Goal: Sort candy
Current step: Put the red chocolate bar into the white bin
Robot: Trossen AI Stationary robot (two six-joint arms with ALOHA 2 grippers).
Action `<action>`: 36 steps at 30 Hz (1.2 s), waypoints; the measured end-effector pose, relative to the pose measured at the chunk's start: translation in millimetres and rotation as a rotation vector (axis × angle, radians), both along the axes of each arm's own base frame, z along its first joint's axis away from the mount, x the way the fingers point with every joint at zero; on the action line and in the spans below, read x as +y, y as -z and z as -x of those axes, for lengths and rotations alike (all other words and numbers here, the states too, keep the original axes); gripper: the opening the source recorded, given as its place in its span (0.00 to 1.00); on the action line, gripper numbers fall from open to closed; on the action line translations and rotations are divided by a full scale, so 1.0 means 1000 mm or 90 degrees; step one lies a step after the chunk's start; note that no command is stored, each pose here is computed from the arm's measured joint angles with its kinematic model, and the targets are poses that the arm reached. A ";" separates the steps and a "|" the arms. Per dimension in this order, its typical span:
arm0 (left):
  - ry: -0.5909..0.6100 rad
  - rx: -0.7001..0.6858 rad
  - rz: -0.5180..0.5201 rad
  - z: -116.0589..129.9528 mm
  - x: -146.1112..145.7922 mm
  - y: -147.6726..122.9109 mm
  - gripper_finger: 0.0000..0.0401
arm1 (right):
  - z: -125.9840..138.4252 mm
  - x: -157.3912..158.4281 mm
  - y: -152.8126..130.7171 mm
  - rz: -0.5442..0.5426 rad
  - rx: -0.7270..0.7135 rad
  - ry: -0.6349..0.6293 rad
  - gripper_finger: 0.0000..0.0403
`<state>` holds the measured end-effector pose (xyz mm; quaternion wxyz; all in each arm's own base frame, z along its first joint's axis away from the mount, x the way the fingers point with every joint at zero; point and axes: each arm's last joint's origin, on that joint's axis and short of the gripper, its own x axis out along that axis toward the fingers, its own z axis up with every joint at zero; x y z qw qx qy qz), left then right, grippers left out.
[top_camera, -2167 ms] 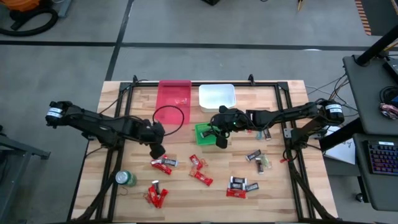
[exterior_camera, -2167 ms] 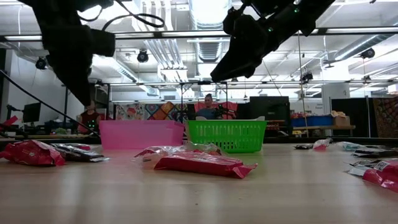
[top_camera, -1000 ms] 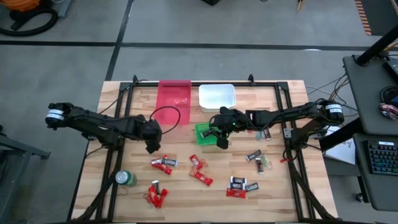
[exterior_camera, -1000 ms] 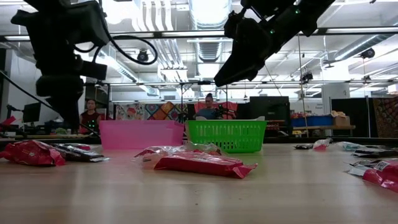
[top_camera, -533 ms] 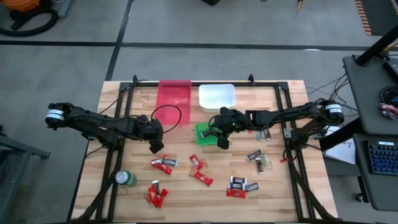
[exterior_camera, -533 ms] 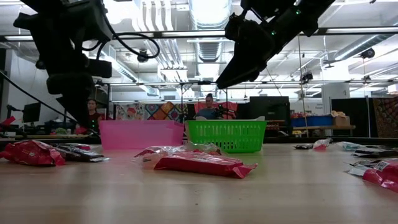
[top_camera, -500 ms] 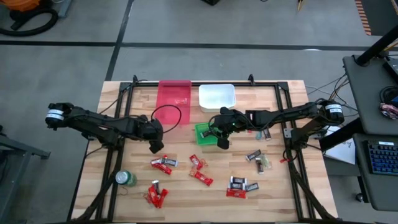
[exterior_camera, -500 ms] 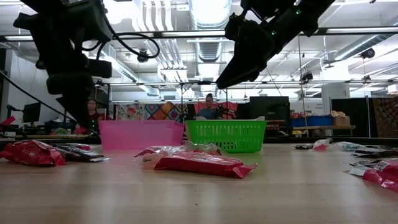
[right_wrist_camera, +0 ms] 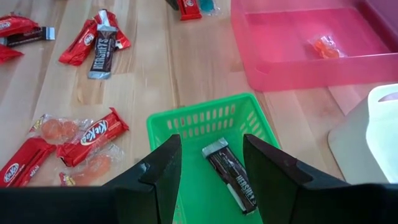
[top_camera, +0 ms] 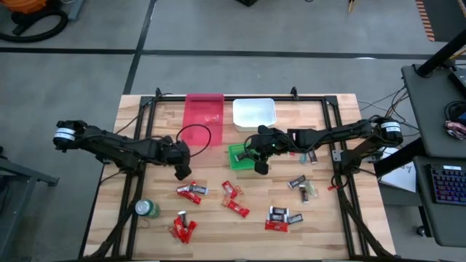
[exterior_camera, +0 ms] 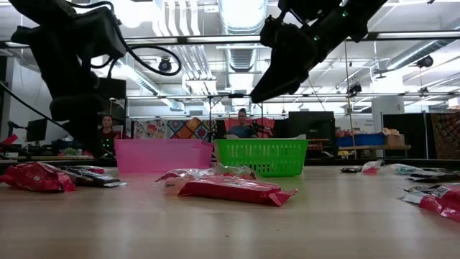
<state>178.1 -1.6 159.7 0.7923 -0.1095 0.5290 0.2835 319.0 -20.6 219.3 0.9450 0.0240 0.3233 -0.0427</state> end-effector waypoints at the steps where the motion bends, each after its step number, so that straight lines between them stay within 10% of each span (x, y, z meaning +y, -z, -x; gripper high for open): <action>1: 0.000 0.001 0.000 0.000 0.000 0.001 0.51 | 0.000 0.000 0.000 0.000 0.001 0.000 0.40; 36: -0.038 0.012 0.030 0.020 0.000 0.032 0.43 | 0.001 0.000 0.001 -0.006 0.006 0.004 0.40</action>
